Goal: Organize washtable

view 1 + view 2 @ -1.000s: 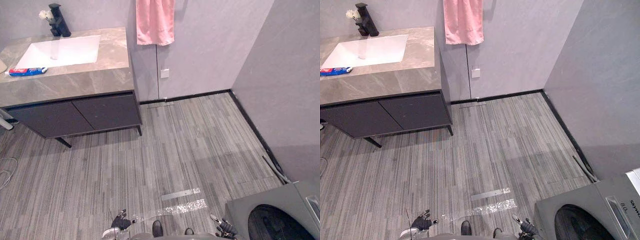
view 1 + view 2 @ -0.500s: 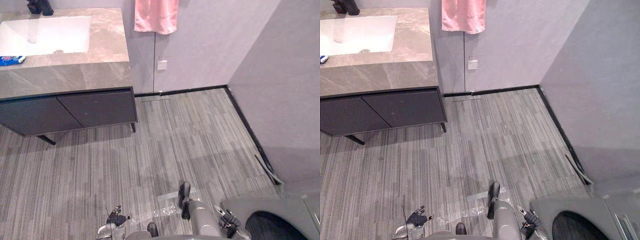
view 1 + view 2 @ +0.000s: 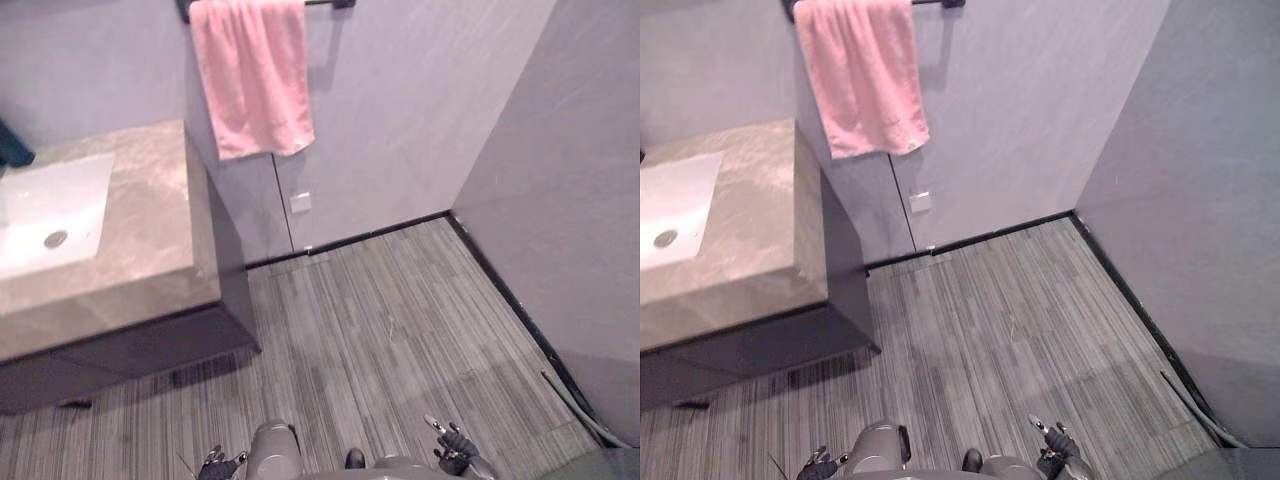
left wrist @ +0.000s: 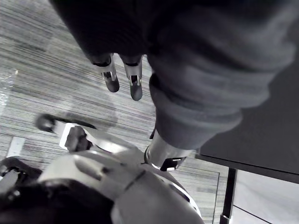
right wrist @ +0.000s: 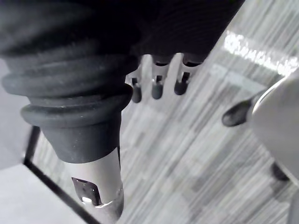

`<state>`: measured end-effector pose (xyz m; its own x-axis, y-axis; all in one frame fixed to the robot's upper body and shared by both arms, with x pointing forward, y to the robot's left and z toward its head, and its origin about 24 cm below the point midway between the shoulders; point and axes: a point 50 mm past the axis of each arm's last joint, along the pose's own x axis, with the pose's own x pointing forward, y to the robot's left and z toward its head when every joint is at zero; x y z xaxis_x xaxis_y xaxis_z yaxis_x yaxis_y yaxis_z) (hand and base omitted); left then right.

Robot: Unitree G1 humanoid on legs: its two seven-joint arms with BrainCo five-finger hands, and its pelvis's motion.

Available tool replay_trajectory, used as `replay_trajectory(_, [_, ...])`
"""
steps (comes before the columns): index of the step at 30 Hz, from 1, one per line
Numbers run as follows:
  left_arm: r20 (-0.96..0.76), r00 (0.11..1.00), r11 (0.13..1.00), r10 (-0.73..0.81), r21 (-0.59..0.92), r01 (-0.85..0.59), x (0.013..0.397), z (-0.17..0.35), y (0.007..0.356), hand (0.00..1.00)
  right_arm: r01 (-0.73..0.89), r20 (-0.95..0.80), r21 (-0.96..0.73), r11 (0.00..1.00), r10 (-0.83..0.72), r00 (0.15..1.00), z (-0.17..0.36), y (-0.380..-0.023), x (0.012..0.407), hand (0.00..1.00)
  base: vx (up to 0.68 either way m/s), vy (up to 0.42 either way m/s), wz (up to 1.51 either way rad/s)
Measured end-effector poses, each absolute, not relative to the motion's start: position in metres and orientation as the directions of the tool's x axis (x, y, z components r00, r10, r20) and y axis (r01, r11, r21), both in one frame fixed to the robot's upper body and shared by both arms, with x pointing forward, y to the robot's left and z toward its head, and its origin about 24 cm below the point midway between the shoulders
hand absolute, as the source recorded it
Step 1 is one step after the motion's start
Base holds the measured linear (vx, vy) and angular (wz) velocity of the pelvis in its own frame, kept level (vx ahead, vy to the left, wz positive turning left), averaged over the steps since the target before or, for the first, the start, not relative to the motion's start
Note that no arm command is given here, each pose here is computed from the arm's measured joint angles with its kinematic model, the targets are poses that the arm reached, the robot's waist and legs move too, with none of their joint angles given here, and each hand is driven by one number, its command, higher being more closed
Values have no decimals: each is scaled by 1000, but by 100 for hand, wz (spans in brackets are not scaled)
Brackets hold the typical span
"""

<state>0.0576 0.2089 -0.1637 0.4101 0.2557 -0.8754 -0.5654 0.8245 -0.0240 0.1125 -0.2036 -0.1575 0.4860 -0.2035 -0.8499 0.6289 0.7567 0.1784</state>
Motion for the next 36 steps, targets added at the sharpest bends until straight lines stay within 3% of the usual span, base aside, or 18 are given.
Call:
replay_trajectory(3, [-886, 397, 826, 242, -27, -563, 53, -166, 204, 0, 635, -851, 151, 757, -227, 474, -158, -213, 106, 0, 390, 233, -64])
replay_trajectory(7, [-909, 310, 770, 280, 19, -638, 25, -168, 214, 0, 635, -885, 141, 760, -190, 424, -165, -204, 87, 0, 589, 270, -74])
replay_trajectory(11, [-905, 319, 777, 280, 18, -629, 31, -168, 217, 0, 640, -903, 144, 755, -165, 398, -169, -194, 77, 0, 493, 244, -48])
replay_trajectory(14, [-949, 190, 767, 252, 76, -637, -1, -172, 216, 0, 634, -899, 134, 761, -175, 401, -168, -198, 76, 0, 392, 122, -8])
replay_trajectory(19, [-943, 148, 750, 297, 134, -648, -7, -171, 224, 0, 642, -894, 129, 756, -192, 405, -167, -202, 77, 0, 336, -77, 48])
replay_trajectory(23, [-922, 77, 664, 380, 214, -716, -19, -166, 242, 0, 641, -888, 126, 757, -203, 413, -166, -204, 75, 0, 325, -300, 51])
replay_trajectory(24, [-922, 78, 664, 378, 212, -718, -19, -166, 241, 0, 642, -887, 122, 757, -207, 412, -166, -206, 74, 0, 344, -434, 74])
replay_trajectory(27, [-919, 269, 710, 287, 16, -704, 19, -170, 205, 0, 633, -880, 77, 770, -246, 406, -163, -224, 71, 0, 379, -386, 73])
replay_trajectory(30, [-899, 363, 716, 246, -84, -693, 52, -169, 189, 0, 630, -875, 78, 773, -250, 415, -161, -225, 73, 0, 311, -320, 37])
replay_trajectory(36, [-874, 409, 674, 261, -138, -726, 70, -165, 191, 0, 659, -897, 64, 750, -246, 367, -166, -221, 56, 0, 249, -205, 42])
